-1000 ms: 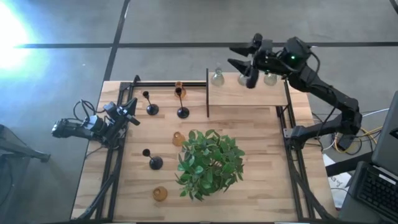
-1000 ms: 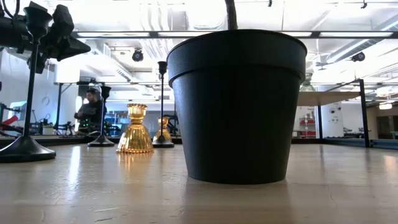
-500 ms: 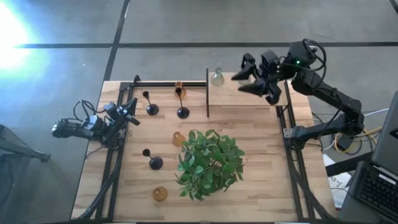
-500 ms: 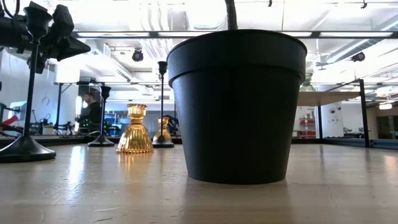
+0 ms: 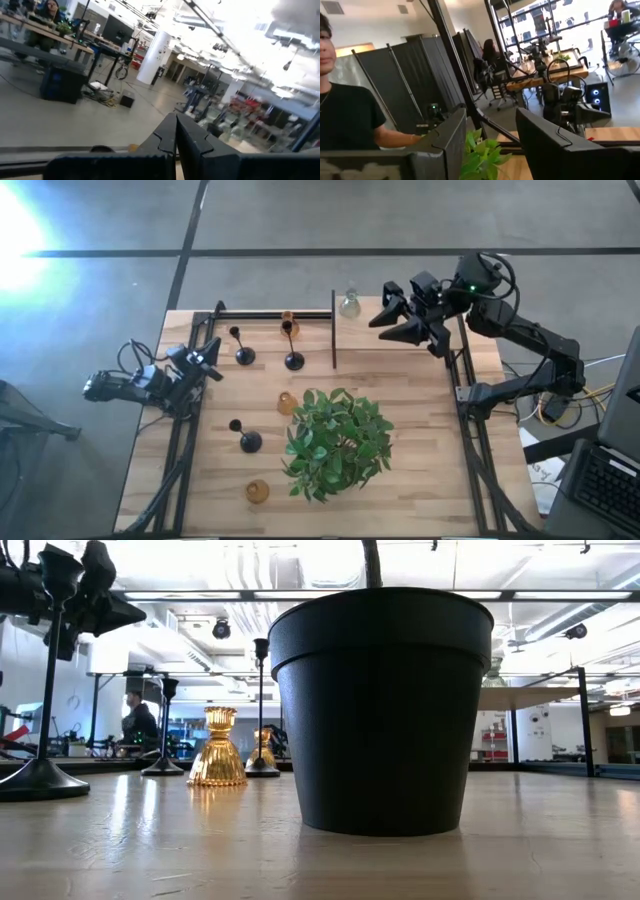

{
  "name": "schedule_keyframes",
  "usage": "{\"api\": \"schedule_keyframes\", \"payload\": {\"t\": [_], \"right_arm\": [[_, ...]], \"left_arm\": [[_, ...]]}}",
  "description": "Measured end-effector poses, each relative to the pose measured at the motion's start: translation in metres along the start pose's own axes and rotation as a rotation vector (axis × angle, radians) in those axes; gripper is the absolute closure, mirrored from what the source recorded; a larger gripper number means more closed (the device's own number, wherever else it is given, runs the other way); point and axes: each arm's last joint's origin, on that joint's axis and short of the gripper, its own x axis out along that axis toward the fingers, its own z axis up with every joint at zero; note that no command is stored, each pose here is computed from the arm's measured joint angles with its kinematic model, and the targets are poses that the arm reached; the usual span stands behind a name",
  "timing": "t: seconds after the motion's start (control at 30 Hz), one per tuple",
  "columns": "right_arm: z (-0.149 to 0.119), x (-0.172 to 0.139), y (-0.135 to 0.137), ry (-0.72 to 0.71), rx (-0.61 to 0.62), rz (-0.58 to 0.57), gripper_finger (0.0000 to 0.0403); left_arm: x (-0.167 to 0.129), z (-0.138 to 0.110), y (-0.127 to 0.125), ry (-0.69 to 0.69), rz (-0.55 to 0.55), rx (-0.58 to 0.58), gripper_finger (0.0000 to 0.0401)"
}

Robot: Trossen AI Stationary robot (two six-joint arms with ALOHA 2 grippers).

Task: Pick & Place candle stick holders
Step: Put the right black candle holder on the shelf

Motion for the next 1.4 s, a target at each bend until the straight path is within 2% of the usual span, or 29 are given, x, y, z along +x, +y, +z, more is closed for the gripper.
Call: {"api": "schedule_keyframes", "payload": {"t": [0.17,0.33,0.5,0.57,0.63,0.87,1.03,1.17,1.27,1.4], "right_arm": [[-0.003,0.001,0.000,0.019,0.030,-0.004,0.0257],[-0.004,0.000,0.000,0.032,0.040,-0.010,0.0275],[-0.004,0.001,0.000,0.033,0.041,-0.011,0.0290],[-0.004,0.000,0.000,0.033,0.038,-0.011,0.0294],[-0.004,0.000,0.000,0.033,0.032,-0.011,0.0298],[-0.004,0.001,-0.001,0.033,0.027,-0.011,0.0309],[-0.005,0.001,-0.001,0.039,0.037,-0.013,0.0316],[-0.008,0.000,-0.002,0.065,0.067,-0.026,0.0321],[-0.010,0.000,-0.003,0.076,0.076,-0.030,0.0320],[-0.011,0.000,-0.003,0.083,0.062,-0.033,0.0316]], "left_arm": [[0.000,0.005,-0.005,-0.017,-0.138,-0.085,0.0389],[-0.001,0.014,-0.005,-0.070,-0.157,-0.165,0.0389],[-0.001,0.019,-0.010,-0.106,-0.291,-0.071,0.0389],[-0.001,0.021,-0.014,-0.100,-0.362,0.000,0.0389],[0.001,0.020,-0.019,-0.071,-0.380,0.084,0.0389],[0.012,0.032,-0.042,-0.001,-0.370,0.278,0.0389],[0.022,0.050,-0.058,0.044,-0.239,0.377,0.0389],[0.028,0.066,-0.068,0.096,-0.193,0.451,0.0388],[0.031,0.077,-0.072,0.132,-0.161,0.482,0.0370],[0.034,0.087,-0.074,0.149,-0.127,0.499,0.0320]]}}
